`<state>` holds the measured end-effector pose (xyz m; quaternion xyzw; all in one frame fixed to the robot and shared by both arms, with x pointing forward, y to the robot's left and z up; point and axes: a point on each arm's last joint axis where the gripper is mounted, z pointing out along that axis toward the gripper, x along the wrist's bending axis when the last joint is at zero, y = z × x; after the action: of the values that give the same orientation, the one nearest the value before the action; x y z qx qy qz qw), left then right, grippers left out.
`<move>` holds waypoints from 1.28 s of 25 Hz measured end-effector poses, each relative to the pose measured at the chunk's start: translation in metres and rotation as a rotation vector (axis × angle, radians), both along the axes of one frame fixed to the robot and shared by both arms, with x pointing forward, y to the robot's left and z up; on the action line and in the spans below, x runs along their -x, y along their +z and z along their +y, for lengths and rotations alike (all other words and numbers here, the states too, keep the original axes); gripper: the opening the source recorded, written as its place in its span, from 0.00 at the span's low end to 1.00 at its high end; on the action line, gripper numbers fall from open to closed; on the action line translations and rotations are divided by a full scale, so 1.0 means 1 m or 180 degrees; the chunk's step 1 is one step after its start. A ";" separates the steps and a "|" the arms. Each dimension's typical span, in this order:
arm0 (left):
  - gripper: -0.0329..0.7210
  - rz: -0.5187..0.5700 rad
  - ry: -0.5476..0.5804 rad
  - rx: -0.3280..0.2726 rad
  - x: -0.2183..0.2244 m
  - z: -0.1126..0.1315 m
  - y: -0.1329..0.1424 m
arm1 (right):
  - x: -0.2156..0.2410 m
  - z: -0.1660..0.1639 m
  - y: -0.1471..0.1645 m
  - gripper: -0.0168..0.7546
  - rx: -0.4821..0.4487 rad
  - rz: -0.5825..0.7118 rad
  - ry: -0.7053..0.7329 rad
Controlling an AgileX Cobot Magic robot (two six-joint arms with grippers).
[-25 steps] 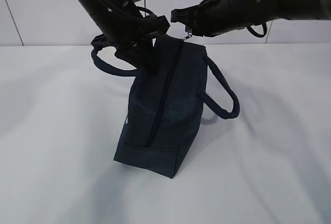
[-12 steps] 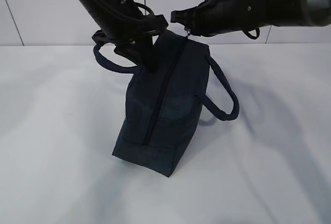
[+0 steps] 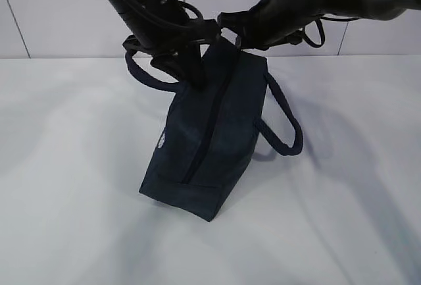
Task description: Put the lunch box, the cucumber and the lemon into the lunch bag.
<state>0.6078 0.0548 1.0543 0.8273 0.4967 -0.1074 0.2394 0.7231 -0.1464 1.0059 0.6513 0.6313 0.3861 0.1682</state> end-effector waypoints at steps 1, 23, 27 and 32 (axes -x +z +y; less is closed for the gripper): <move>0.03 -0.0006 -0.0007 -0.0034 0.000 0.001 -0.001 | -0.001 0.000 0.000 0.02 0.0008 0.0065 0.0004; 0.03 -0.0089 -0.0170 -0.0265 0.003 0.002 -0.004 | -0.016 0.014 -0.019 0.02 -0.0116 0.0708 0.0218; 0.03 -0.0085 -0.0172 -0.0267 0.003 0.002 -0.004 | -0.017 0.016 0.004 0.02 -0.0103 0.0628 0.0397; 0.23 -0.0068 -0.0140 -0.0265 0.003 0.002 -0.004 | -0.015 0.016 0.012 0.02 -0.0025 0.0643 0.0514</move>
<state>0.6051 0.0565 1.0505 0.8484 0.4798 -0.0830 0.2077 0.7385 -0.1305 1.0176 0.6346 0.6938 0.3334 0.0696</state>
